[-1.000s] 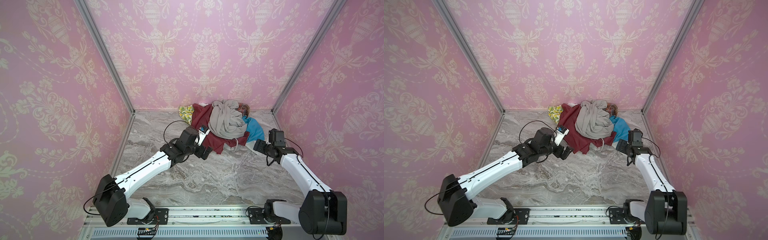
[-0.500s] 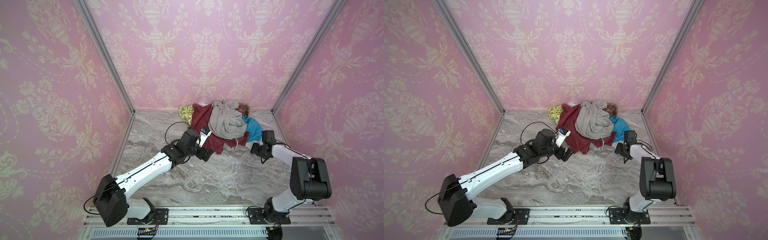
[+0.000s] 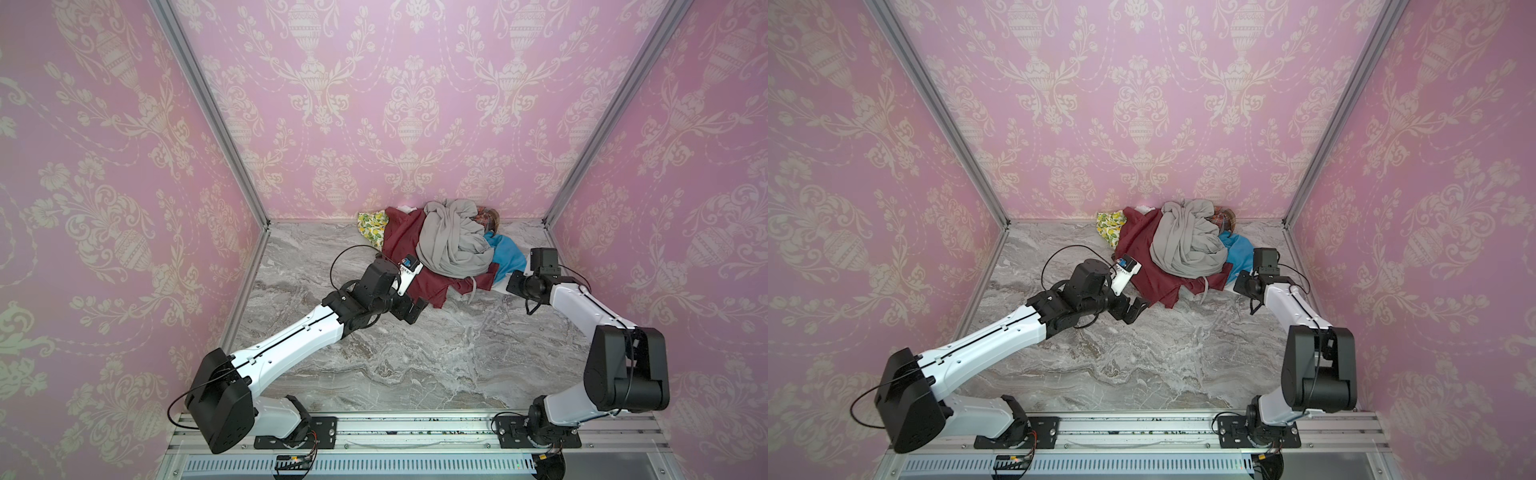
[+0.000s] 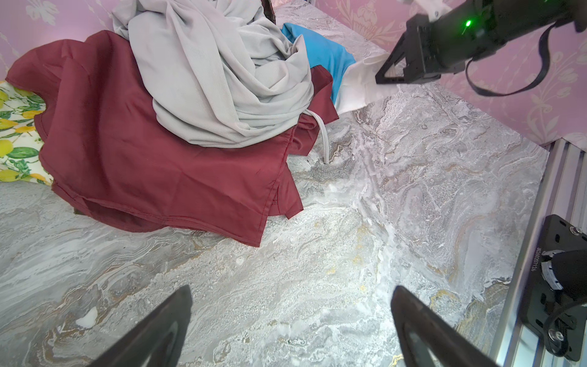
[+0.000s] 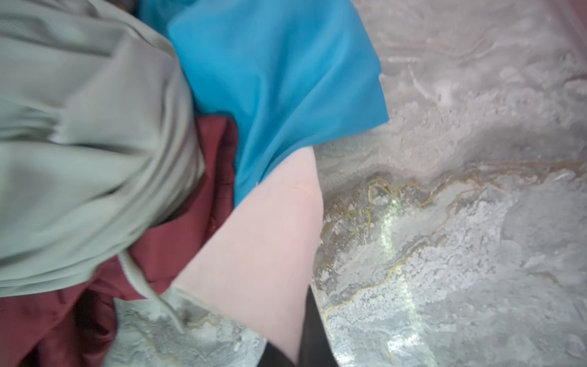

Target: Pick out a specific cloth from the pile

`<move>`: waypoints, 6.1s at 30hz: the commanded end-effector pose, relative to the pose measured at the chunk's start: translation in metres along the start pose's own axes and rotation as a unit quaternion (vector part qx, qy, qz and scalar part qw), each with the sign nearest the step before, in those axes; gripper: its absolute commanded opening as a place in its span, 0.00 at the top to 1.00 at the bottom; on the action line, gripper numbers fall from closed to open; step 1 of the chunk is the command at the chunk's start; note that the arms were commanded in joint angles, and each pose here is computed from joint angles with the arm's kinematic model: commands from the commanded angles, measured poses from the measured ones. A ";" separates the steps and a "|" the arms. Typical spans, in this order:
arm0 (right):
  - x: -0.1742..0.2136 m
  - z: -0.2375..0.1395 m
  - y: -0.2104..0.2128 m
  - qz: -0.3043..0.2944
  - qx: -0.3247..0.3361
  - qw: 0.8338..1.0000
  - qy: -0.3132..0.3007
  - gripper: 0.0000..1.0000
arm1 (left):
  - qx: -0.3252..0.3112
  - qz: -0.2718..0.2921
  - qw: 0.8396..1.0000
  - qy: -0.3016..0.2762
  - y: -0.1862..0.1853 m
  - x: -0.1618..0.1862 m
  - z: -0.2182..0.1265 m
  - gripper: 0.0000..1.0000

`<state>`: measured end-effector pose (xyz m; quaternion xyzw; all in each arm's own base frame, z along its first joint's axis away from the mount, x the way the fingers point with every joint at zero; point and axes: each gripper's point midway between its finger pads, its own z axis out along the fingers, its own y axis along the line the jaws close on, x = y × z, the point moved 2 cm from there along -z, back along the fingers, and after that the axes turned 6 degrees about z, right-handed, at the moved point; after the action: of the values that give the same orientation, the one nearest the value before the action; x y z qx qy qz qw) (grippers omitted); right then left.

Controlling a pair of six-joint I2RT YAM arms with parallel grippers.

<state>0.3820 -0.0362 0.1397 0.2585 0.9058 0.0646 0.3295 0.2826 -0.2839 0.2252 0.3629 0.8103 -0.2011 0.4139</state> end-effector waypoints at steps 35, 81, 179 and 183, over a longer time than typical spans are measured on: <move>-0.182 -0.310 0.253 -0.030 -0.448 0.865 -0.224 1.00 | -0.021 0.069 0.967 -0.243 -0.006 -0.208 0.078 0.01; -0.062 -0.045 0.179 -0.070 -0.388 0.906 -0.153 0.26 | 0.054 -0.080 0.883 -0.458 0.049 -0.377 -0.022 1.00; -0.239 -0.220 0.253 -0.048 -0.405 0.873 -0.268 1.00 | 0.044 -0.016 0.992 -0.119 0.099 -0.103 0.110 0.01; -0.239 -0.215 0.249 -0.051 -0.395 0.878 -0.264 1.00 | 0.077 -0.019 0.989 -0.122 0.100 -0.082 0.095 0.01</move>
<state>0.5325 0.0850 0.4464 0.0861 0.7523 0.3496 0.5517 0.4572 -0.3239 0.2613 0.3164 0.7392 -0.2976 0.5147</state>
